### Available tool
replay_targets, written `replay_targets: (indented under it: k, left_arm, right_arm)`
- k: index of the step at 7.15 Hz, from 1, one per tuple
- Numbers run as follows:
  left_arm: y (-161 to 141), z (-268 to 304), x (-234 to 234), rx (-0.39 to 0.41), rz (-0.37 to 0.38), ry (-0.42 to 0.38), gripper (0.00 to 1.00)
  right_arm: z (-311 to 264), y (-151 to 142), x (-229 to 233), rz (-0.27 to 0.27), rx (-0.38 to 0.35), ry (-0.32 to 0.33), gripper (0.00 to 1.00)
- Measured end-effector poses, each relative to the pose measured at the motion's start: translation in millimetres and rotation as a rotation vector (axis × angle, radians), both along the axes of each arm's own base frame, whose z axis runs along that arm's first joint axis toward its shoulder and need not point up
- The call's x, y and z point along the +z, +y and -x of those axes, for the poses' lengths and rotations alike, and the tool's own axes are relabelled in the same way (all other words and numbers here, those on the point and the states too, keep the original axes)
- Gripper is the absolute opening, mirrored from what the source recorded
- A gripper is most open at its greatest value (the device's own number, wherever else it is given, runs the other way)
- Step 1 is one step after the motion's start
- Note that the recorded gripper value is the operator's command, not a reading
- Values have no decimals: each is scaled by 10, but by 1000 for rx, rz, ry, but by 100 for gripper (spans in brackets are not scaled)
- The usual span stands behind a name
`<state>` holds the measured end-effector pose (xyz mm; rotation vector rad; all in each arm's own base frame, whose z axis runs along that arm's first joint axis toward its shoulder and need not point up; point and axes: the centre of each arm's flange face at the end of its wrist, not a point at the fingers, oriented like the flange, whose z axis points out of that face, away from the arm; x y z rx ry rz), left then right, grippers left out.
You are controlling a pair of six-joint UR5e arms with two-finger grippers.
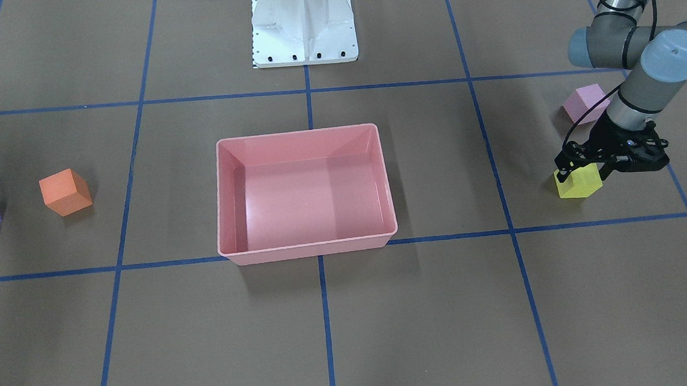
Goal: Place blocks into pink bin with both arms
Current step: 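Lower the left gripper onto the yellow cube and close it, then carry the yellow cube into the bin while right gripper grasps orange cube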
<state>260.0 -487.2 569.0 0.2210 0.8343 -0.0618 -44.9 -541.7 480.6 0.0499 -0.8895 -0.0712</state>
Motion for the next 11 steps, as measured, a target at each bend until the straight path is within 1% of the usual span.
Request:
replay_targets:
  k: [1,2,4,6,7,8,9,11]
  left_arm:
    - [25,-39,21,7,4,-2,18]
    - [39,-48,40,6,12,-3,0]
    - [68,-12,-25,-4,24,9,0]
    - [36,97,-270,-11,21,43,0]
    - [-31,247,-446,-20,41,78,0]
    - [-112,349,-729,-46,78,121,0]
    - [-239,341,-1131,-86,124,158,0]
    - [-471,212,-2111,-159,202,215,0]
  right_arm:
    - [7,0,1,0,-1,0,100]
    - [15,0,-14,0,0,-1,100]
    - [90,-46,-164,5,14,-7,100]
    - [377,-79,-458,15,17,-22,100]
    - [625,-86,-662,22,11,-28,100]
    - [907,-68,-799,22,1,-20,100]
    - [1175,13,-774,-7,-17,0,100]
    - [1645,331,-442,-92,-35,48,100]
